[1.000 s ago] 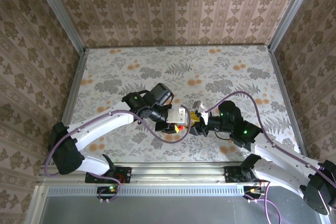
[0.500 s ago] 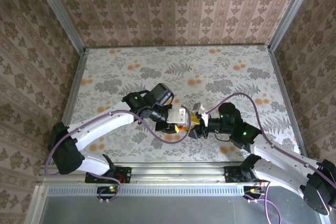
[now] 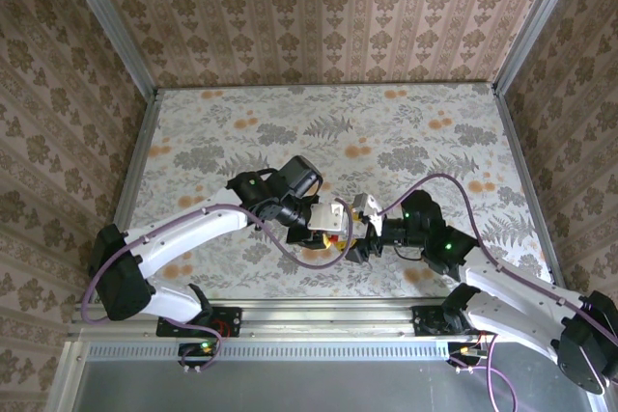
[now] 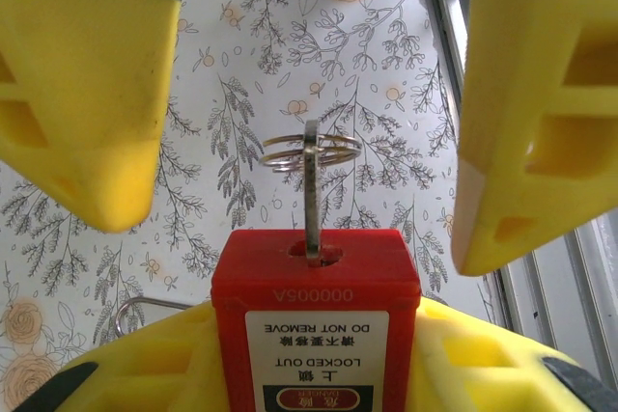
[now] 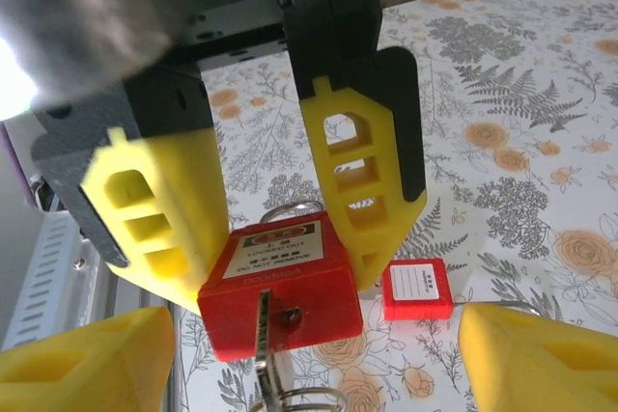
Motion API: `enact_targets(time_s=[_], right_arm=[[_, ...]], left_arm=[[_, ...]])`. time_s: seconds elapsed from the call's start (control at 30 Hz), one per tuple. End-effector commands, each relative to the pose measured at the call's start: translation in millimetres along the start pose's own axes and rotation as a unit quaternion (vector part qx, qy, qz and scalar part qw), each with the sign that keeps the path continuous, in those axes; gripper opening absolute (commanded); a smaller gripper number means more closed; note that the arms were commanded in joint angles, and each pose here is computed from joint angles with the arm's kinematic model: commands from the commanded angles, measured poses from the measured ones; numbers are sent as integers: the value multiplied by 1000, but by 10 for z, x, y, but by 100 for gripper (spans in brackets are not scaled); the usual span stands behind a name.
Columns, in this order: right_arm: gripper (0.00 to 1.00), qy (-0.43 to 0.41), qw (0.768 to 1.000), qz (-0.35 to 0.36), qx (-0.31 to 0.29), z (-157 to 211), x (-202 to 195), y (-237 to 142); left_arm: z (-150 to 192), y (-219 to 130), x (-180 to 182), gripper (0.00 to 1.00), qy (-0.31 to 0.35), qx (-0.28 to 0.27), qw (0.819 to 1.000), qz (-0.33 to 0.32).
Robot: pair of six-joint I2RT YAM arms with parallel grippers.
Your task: Unlock with the key
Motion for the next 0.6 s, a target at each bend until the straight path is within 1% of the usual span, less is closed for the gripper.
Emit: enact_targets(time_s=[0.0,0.17,0.33,0.57], right_arm=[[78,-31,999,-19,-8,-17,40,49],[78,-39,999,-25,-10,-20,51,77],[77,-51,998,-14,-20,-43,52,55],[72,-43,998,-44,-20,-41,122,55]], left_arm=[[-102,-50,-50,0,17,-15,1000,17],[-96,-32,-76,0,16,-11,999,27],[-89,-2,-87,0,13,-5,999,37],[-111,5,-70,0,15,-8,999,37]])
Point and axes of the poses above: each hand's point on the last joint's axis, 136 mm out from that joint toward the fingers, its own y axis out along the fingers, its own x axis along the line the jaws close on, z = x × y, the point moved 6 cm from there along -y, back along the fingers, and after that the axes turned 4 degrees about -y, right-handed, at the moved point
